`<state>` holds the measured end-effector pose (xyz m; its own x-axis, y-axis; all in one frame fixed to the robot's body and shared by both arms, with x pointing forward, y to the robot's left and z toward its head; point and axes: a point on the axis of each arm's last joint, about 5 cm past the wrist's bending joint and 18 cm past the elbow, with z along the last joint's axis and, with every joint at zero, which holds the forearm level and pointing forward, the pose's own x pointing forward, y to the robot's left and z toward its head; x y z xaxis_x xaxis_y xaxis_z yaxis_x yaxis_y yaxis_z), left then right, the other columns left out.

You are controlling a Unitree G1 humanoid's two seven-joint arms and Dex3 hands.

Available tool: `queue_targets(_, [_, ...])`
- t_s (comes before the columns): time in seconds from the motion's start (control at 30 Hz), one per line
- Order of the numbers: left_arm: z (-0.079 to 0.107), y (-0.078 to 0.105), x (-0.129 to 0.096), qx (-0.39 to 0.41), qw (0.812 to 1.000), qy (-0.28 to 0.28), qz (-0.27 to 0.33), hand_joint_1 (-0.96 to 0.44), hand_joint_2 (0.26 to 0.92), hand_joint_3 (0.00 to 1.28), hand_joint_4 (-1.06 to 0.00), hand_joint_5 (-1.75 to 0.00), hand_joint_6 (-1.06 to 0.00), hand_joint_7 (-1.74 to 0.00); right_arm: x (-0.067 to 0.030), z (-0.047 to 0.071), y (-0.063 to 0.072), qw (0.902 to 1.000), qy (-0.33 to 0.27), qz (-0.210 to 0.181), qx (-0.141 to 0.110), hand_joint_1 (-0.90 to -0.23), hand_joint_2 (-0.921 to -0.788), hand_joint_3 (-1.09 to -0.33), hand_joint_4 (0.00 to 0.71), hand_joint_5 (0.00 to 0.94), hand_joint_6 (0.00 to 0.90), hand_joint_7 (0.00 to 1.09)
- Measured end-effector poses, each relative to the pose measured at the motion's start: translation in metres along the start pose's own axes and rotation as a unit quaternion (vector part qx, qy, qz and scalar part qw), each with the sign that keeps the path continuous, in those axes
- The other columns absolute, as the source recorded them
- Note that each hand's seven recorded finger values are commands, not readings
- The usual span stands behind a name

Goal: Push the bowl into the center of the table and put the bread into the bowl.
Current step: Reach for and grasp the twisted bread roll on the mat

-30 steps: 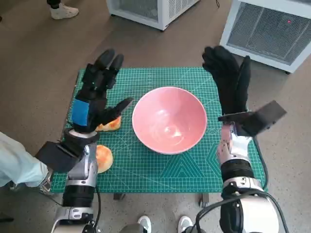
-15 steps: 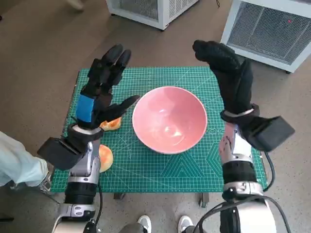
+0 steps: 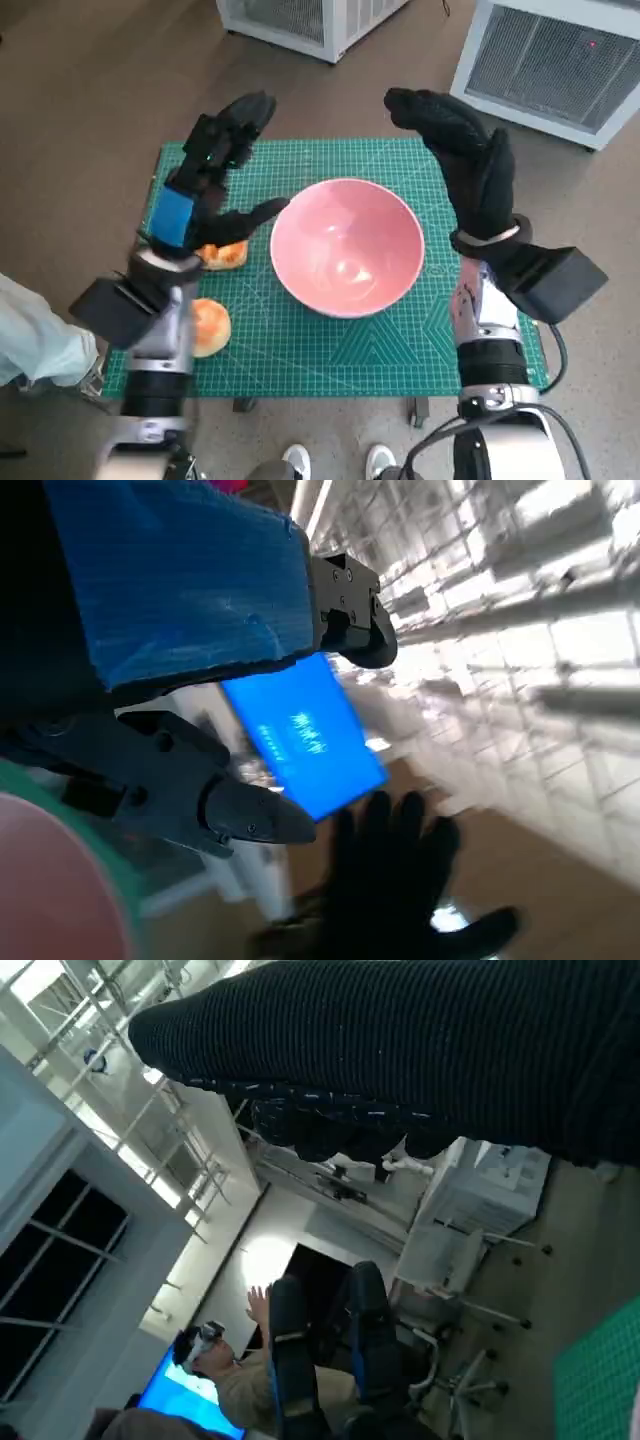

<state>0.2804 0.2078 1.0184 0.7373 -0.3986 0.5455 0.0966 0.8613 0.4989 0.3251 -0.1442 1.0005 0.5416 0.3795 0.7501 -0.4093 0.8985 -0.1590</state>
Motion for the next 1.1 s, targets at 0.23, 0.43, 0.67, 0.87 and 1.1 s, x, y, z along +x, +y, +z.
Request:
queue_targets(0.23, [0.028, 0.046, -0.005, 0.183, 0.976, 0.112, -0.038, -0.07, 0.744, 0.00, -0.27, 0.00, -0.34, -0.09, -0.0005, 0.001, -0.002, 1.0000, 0.001, -0.006, -0.005, -0.722, -0.921, -0.761, 0.211, 0.001, 0.118, 0.48])
queue_targets(0.43, [0.038, 0.061, -0.004, 0.249, 0.942, 0.219, -0.057, 0.00, 0.747, 0.01, -0.27, 0.00, -0.37, -0.05, -0.0010, 0.000, -0.002, 0.9999, 0.003, -0.009, -0.005, -0.718, -0.921, -0.763, 0.211, 0.000, 0.111, 0.49])
queue_targets(0.67, [0.032, 0.053, -0.001, 0.264, 0.908, 0.309, -0.103, 0.09, 0.764, 0.01, -0.27, 0.00, -0.37, -0.02, -0.0021, -0.001, -0.001, 0.9999, 0.006, -0.013, -0.002, -0.712, -0.921, -0.764, 0.211, 0.000, 0.104, 0.49])
queue_targets(0.87, [0.023, 0.040, 0.005, 0.266, 0.885, 0.350, -0.153, 0.12, 0.772, 0.01, -0.27, 0.00, -0.38, -0.01, -0.0032, -0.003, -0.001, 0.9998, 0.011, -0.017, 0.000, -0.703, -0.921, -0.765, 0.211, 0.000, 0.099, 0.50])
queue_targets(1.1, [0.011, 0.028, 0.014, 0.278, 0.861, 0.380, -0.191, 0.12, 0.773, 0.01, -0.26, 0.00, -0.37, 0.00, -0.0045, -0.004, -0.001, 0.9996, 0.016, -0.023, 0.002, -0.701, -0.921, -0.767, 0.210, 0.000, 0.095, 0.50])
